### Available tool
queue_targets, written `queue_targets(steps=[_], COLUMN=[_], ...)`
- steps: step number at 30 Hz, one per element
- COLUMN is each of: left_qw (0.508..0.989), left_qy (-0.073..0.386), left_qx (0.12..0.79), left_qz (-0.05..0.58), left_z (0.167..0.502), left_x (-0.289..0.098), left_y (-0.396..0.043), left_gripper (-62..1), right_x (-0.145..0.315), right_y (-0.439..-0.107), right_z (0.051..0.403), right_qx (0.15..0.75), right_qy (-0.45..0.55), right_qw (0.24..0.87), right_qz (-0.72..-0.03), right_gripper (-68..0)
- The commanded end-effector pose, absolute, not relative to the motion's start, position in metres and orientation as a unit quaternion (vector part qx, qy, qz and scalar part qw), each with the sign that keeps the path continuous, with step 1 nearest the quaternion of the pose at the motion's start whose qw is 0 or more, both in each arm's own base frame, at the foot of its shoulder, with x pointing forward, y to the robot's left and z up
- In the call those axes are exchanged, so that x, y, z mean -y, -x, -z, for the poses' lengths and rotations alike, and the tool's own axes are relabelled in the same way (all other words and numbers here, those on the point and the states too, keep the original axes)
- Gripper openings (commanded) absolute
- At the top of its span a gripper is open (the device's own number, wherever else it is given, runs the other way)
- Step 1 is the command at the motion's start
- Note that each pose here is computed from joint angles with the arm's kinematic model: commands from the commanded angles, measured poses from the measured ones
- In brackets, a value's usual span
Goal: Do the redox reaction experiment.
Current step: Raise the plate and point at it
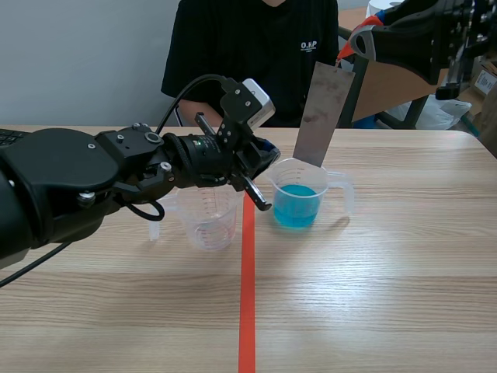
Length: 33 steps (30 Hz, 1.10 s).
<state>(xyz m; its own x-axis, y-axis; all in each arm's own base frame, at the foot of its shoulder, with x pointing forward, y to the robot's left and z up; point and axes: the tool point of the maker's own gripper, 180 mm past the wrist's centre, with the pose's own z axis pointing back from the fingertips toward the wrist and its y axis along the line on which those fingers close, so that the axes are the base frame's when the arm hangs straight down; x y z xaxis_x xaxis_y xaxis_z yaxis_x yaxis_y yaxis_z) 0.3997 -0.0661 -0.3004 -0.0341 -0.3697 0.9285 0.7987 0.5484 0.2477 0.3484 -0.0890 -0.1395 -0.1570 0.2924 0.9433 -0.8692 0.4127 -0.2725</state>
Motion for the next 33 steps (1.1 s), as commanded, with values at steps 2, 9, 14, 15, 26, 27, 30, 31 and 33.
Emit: queue_targets(steps=[2, 9, 14, 15, 26, 27, 30, 31, 33], left_qw=[0.654, 0.654, 0.654, 0.655, 0.669, 0.671, 0.678, 0.679, 0.685], left_qy=[0.195, 0.195, 0.195, 0.195, 0.198, 0.199, 0.195, 0.194, 0.190], left_qx=[0.590, 0.590, 0.590, 0.590, 0.575, 0.576, 0.581, 0.584, 0.588], left_qz=[0.431, 0.431, 0.431, 0.431, 0.427, 0.422, 0.406, 0.399, 0.387], left_z=[0.283, 0.283, 0.283, 0.283, 0.297, 0.296, 0.291, 0.288, 0.282], left_x=[0.073, 0.073, 0.073, 0.073, 0.036, 0.028, 0.000, -0.010, -0.031], left_y=[-0.405, -0.405, -0.405, -0.405, -0.383, -0.380, -0.369, -0.365, -0.354], left_gripper=[-56.9, -56.9, -56.9, -56.9, -56.9, -56.9, -56.9, -56.9, -56.9], right_x=[0.087, 0.087, 0.087, 0.087, 0.087, 0.087, 0.087, 0.087, 0.087], right_y=[-0.350, -0.350, -0.350, -0.350, -0.350, -0.350, -0.350, -0.350, -0.350], right_z=[0.119, 0.119, 0.119, 0.119, 0.119, 0.119, 0.119, 0.119, 0.119], right_qx=[0.606, 0.606, 0.606, 0.606, 0.606, 0.606, 0.606, 0.606, 0.607], right_qy=[-0.246, -0.246, -0.246, -0.246, -0.247, -0.247, -0.247, -0.247, -0.248], right_qw=[0.582, 0.582, 0.582, 0.582, 0.581, 0.581, 0.581, 0.581, 0.581], right_qz=[-0.484, -0.484, -0.484, -0.484, -0.483, -0.483, -0.483, -0.483, -0.483], right_gripper=[-66.2, -66.2, -66.2, -66.2, -66.2, -66.2, -66.2, -66.2, -66.2])
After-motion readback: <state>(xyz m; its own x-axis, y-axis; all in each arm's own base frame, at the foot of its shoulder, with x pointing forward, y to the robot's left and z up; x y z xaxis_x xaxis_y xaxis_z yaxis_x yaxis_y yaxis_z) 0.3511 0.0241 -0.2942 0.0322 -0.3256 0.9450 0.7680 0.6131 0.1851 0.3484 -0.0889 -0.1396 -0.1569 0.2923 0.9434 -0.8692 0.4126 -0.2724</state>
